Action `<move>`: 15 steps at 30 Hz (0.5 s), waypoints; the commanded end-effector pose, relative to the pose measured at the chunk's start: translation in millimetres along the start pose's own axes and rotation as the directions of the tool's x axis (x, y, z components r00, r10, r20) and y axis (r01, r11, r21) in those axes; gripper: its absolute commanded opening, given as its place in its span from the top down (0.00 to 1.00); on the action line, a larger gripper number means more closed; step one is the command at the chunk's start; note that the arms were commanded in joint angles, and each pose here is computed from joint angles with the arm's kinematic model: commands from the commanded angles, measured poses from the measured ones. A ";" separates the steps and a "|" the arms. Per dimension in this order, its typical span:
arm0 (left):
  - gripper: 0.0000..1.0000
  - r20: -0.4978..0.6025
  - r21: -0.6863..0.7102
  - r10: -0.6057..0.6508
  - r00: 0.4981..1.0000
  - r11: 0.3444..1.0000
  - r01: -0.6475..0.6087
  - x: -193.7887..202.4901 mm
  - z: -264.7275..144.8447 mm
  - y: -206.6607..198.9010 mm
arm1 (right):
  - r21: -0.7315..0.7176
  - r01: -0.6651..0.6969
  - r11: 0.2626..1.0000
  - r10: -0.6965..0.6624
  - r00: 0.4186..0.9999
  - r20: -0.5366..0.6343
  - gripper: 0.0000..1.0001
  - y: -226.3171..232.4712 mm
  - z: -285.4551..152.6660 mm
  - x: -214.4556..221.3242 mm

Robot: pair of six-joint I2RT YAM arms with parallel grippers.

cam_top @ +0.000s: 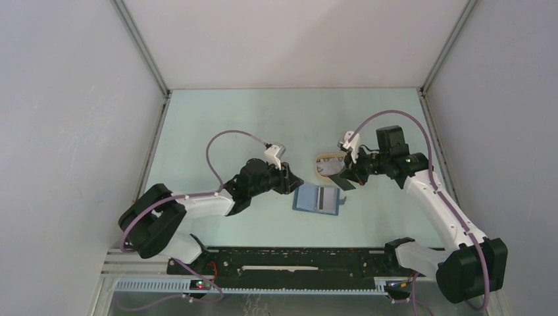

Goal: Put the credit cards into the card holder
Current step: Move the storage box to the center of the board.

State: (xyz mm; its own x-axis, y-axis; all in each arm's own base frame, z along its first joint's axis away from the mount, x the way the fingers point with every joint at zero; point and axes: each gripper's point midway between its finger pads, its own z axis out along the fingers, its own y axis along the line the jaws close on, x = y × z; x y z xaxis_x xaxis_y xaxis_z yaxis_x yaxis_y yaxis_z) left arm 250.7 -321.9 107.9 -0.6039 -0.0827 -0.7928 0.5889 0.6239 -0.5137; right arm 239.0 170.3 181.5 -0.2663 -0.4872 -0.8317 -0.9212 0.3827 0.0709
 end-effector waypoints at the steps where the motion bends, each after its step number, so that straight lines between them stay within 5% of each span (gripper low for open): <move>1: 0.58 0.069 0.113 -0.018 0.997 0.994 0.010 -18.3 -2.5 -23.7 | 0.078 0.276 0.958 -0.275 0.961 -0.032 1.00 -14.8 -4.9 8.1; 6: 0.60 0.060 0.105 -0.061 0.996 0.993 0.054 -22.2 19.5 -22.0 | 0.105 0.418 0.902 -0.413 0.908 -0.069 1.00 -13.7 -10.0 21.6; 15: 0.65 0.086 -0.077 -0.142 0.986 0.986 0.149 -31.8 53.2 20.3 | 0.132 0.475 0.870 -0.437 0.868 -0.236 1.00 -35.3 -8.1 53.2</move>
State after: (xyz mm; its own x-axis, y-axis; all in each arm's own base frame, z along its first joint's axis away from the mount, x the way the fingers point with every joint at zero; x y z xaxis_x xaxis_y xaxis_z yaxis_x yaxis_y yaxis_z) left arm 279.2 -347.7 88.8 -0.6710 -0.1522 -0.7257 0.5013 0.6280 -0.5952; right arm 245.3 132.9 149.1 0.0457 -0.7104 -0.7023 -0.9134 0.2550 -0.3173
